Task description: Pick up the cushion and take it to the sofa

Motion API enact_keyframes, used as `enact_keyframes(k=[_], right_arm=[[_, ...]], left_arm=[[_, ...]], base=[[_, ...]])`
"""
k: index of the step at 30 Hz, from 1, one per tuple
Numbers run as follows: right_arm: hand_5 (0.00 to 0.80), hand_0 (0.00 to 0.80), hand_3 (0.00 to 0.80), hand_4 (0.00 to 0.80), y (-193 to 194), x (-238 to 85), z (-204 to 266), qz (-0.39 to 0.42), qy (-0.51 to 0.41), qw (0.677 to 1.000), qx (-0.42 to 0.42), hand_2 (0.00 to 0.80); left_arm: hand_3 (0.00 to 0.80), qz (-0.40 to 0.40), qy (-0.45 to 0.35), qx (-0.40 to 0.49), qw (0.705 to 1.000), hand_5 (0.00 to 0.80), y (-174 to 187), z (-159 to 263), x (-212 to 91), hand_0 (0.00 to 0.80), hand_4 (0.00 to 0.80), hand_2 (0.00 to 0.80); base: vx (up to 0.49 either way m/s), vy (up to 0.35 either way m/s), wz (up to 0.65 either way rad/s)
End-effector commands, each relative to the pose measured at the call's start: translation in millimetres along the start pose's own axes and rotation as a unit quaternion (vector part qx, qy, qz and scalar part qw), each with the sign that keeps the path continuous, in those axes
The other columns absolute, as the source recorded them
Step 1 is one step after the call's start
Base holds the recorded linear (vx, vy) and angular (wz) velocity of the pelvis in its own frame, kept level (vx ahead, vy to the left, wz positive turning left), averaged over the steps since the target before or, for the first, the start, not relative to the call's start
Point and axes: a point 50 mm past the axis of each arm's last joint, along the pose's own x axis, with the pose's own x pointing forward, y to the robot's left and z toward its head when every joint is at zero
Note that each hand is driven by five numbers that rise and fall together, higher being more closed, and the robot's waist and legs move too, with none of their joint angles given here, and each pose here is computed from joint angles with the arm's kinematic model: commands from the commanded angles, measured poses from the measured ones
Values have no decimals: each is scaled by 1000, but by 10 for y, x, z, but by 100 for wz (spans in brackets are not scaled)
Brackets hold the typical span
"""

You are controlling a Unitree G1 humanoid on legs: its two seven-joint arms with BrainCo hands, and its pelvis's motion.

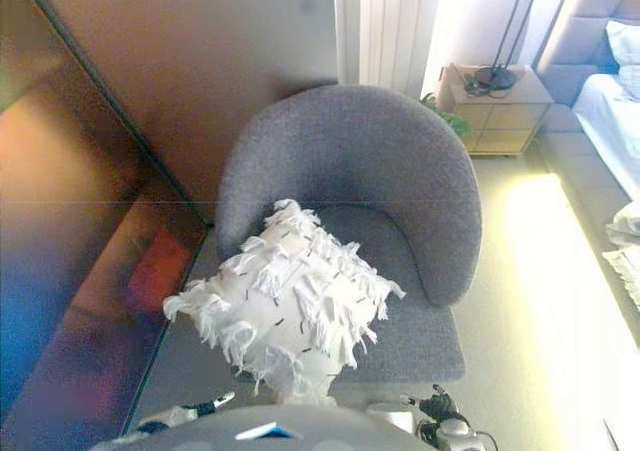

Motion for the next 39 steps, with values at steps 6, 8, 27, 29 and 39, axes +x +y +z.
enact_keyframes(k=[6,8,27,29,39], right_arm=[[0,0,0,0,175,34,724,22,-96,995,-21,0],[0,0,0,0,204,21,803,26,-106,994,-23,0],[0,0,0,0,256,-101,1256,37,-179,982,-48,0],[0,0,0,0,237,-113,1241,33,-177,983,-39,0],[0,0,0,0,250,-103,1006,36,-145,989,-11,0]], left_arm=[[0,-173,-255,7,951,0,-629,1280,-490,0,0,0],[0,-188,-283,13,941,0,-738,1404,-592,0,0,0],[0,-327,-538,8,777,0,-1094,2500,-1910,0,0,0],[0,-378,-584,16,718,0,-1163,2565,-2280,0,0,0],[0,-448,-672,58,586,0,-1183,2378,-2972,0,0,0]], base=[[-78,28,-9],[40,16,-7],[-16,12,-4],[-54,-10,0],[38,-33,7]])
